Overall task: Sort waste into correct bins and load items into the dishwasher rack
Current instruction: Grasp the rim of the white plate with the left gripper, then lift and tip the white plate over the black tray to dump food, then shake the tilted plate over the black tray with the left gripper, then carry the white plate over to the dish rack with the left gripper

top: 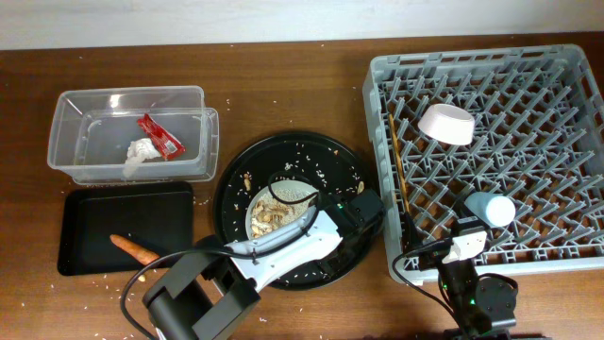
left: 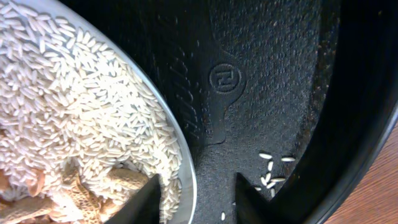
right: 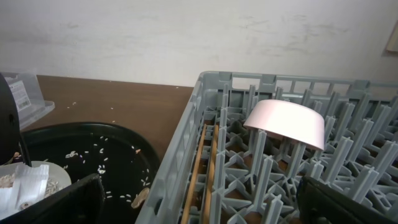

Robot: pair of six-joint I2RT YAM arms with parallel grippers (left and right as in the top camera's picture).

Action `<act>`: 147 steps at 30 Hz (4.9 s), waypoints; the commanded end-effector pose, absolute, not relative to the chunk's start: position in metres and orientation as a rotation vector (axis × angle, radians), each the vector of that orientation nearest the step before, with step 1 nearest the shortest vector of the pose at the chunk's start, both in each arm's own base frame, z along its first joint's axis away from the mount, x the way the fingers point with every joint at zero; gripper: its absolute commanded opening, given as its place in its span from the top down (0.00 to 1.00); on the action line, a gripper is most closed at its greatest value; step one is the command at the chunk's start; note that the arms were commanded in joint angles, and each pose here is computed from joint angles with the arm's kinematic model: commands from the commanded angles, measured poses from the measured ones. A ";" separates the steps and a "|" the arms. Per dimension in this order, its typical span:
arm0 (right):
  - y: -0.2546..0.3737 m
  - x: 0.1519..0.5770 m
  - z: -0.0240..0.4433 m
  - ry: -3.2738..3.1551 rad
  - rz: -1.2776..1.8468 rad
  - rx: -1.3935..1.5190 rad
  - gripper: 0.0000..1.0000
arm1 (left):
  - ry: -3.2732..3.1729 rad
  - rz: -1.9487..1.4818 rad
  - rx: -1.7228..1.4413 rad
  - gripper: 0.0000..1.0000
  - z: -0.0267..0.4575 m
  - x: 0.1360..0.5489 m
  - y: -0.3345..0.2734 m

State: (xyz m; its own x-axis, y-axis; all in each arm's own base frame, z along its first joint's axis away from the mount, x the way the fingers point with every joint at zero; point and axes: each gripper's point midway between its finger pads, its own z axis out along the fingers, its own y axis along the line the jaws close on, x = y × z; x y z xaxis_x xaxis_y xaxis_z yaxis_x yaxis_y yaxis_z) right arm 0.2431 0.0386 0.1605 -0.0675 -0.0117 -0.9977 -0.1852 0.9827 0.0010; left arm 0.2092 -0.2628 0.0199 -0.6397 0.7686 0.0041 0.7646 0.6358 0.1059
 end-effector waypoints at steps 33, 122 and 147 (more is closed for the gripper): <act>0.038 0.243 0.158 1.633 0.138 -0.155 0.02 | 2.648 0.599 1.120 1.00 0.117 0.284 -0.249; 0.038 0.243 0.158 1.632 0.138 -0.155 0.02 | 2.097 -1.268 0.172 1.00 0.269 0.385 -0.170; 0.038 0.243 0.158 1.632 0.138 -0.155 0.02 | 1.872 -1.817 0.393 1.00 0.251 0.391 -0.387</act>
